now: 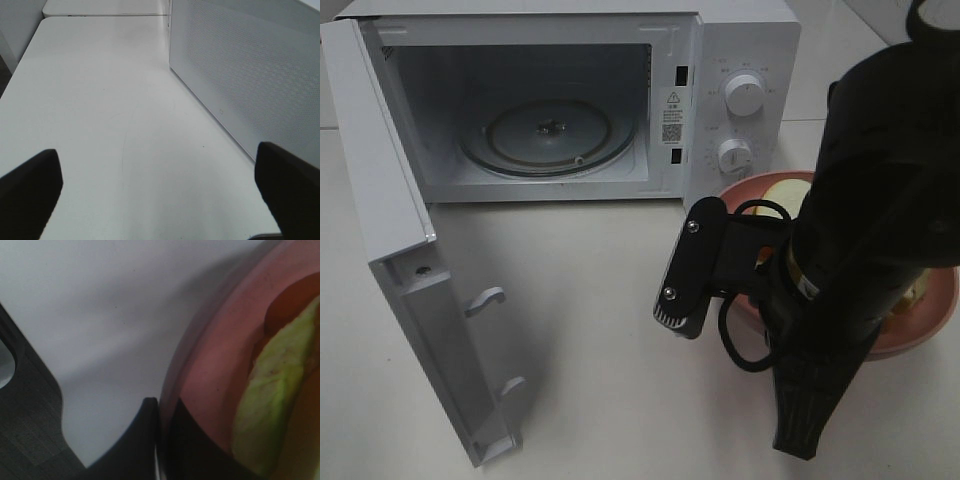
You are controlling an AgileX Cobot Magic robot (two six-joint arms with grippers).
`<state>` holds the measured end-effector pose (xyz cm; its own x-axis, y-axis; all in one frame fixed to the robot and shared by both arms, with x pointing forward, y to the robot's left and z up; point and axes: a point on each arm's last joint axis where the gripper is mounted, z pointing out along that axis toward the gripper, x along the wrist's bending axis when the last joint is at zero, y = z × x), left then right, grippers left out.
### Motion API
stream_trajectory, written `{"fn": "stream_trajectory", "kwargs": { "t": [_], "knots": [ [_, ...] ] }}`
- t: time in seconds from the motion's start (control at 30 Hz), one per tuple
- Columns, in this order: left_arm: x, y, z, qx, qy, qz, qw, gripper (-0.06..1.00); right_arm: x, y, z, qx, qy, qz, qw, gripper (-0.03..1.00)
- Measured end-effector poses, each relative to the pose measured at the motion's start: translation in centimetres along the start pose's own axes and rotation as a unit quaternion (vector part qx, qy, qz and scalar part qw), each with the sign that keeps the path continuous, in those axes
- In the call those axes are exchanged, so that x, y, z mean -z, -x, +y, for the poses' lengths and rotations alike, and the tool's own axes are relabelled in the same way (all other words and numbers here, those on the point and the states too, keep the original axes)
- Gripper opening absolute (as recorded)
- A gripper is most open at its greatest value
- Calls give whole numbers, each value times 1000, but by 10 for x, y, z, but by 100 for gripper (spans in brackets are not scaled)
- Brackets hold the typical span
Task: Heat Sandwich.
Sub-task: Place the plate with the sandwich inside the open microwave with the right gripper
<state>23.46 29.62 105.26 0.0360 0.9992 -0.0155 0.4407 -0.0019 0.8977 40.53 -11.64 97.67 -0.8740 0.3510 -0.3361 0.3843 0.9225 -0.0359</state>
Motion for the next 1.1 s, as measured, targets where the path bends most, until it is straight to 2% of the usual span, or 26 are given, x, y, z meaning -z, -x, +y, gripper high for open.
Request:
{"fn": "stream_trajectory", "kwargs": {
  "t": [0.23, 0.7, 0.9, 1.1],
  "knots": [
    [0, 0, 0, 0, 0, 0, 1000, 99, 0, 0, 4, 72, 24, -2, 997, 3],
    [0, 0, 0, 0, 0, 0, 1000, 99, 1, 0, 13, 159, 70, -11, 985, 3],
    [0, 0, 0, 0, 0, 0, 1000, 99, 0, -1, 15, 209, 81, -16, 974, 4],
    [0, 0, 0, 0, 0, 0, 1000, 99, 1, -1, 16, 283, 86, -25, 955, 4]
  ]
}}
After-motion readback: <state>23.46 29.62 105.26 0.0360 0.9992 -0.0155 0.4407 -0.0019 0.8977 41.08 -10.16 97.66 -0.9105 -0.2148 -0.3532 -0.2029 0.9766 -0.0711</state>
